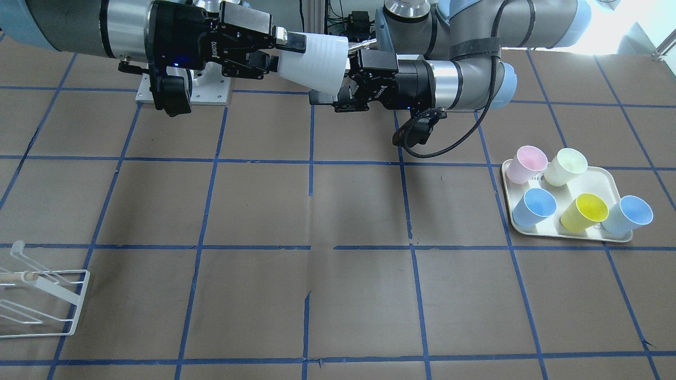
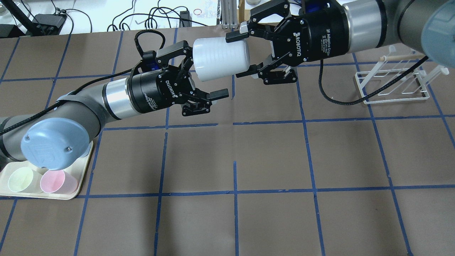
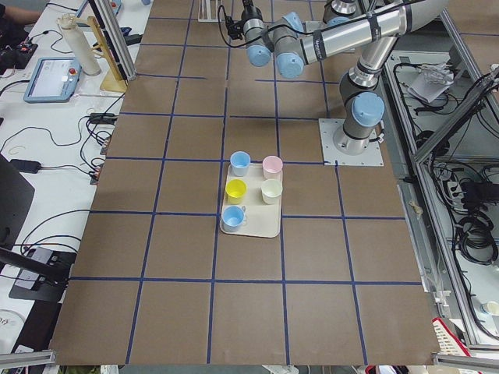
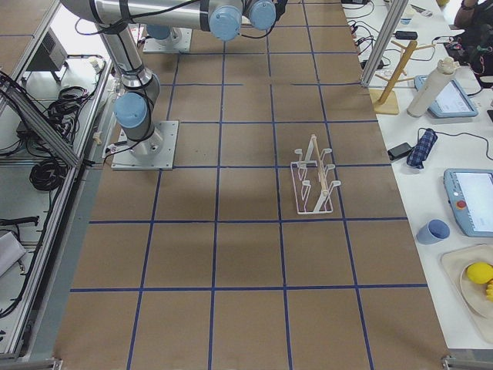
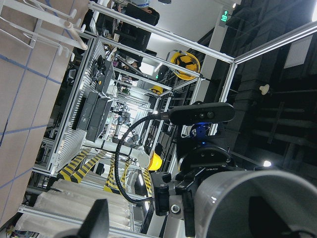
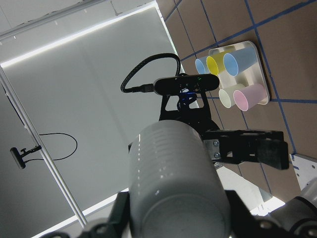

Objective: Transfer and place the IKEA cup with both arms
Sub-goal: 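Close the left gripper on the white cup held by the right gripper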

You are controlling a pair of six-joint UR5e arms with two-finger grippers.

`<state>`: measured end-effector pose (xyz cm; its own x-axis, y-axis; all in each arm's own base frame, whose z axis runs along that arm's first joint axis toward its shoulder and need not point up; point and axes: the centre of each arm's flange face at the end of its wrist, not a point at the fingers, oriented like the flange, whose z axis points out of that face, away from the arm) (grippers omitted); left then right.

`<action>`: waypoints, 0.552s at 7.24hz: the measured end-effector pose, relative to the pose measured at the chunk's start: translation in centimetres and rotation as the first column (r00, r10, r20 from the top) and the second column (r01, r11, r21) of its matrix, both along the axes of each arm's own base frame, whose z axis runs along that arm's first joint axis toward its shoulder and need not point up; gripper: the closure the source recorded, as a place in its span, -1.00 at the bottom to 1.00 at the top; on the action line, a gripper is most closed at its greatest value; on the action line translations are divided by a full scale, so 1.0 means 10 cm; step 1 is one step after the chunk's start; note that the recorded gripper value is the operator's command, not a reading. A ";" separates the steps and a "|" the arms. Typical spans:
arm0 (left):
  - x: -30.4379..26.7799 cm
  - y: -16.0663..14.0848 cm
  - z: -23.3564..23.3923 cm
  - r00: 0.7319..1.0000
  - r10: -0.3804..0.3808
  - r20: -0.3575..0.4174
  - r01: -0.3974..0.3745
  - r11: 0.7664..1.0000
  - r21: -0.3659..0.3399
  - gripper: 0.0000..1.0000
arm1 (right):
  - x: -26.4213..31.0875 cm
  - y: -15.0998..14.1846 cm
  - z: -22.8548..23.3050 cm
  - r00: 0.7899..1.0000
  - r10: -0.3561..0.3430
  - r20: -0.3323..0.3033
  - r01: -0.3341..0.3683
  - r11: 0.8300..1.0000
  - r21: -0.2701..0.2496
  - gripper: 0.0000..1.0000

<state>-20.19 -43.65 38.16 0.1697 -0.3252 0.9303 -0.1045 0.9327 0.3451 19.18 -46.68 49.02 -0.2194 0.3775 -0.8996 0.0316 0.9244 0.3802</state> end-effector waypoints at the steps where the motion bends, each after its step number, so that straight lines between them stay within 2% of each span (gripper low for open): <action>1: 0.01 0.00 0.00 1.000 0.004 0.001 -0.004 1.000 -0.004 -0.95 | -0.01 -0.01 0.00 1.000 -0.002 -0.001 0.002 1.000 -0.001 0.31; 2: 0.04 -0.01 -0.01 1.000 0.010 0.001 -0.010 1.000 -0.007 -0.72 | -0.01 -0.01 -0.01 1.000 -0.002 -0.001 0.002 1.000 0.000 0.31; 3: 0.08 -0.02 -0.03 1.000 0.020 0.002 -0.020 1.000 -0.006 -0.37 | -0.02 -0.01 -0.01 1.000 -0.003 -0.001 0.003 1.000 0.001 0.31; 4: 0.13 -0.02 -0.06 1.000 0.031 0.003 -0.031 1.000 -0.006 -0.19 | -0.02 -0.01 -0.01 1.000 -0.003 0.000 0.003 1.000 0.001 0.31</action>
<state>-18.93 -43.90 37.51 0.1769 -0.3141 0.9327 -0.1340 0.9312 0.3390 19.01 -46.82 48.87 -0.2186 0.3795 -0.8990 0.0346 0.9237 0.3815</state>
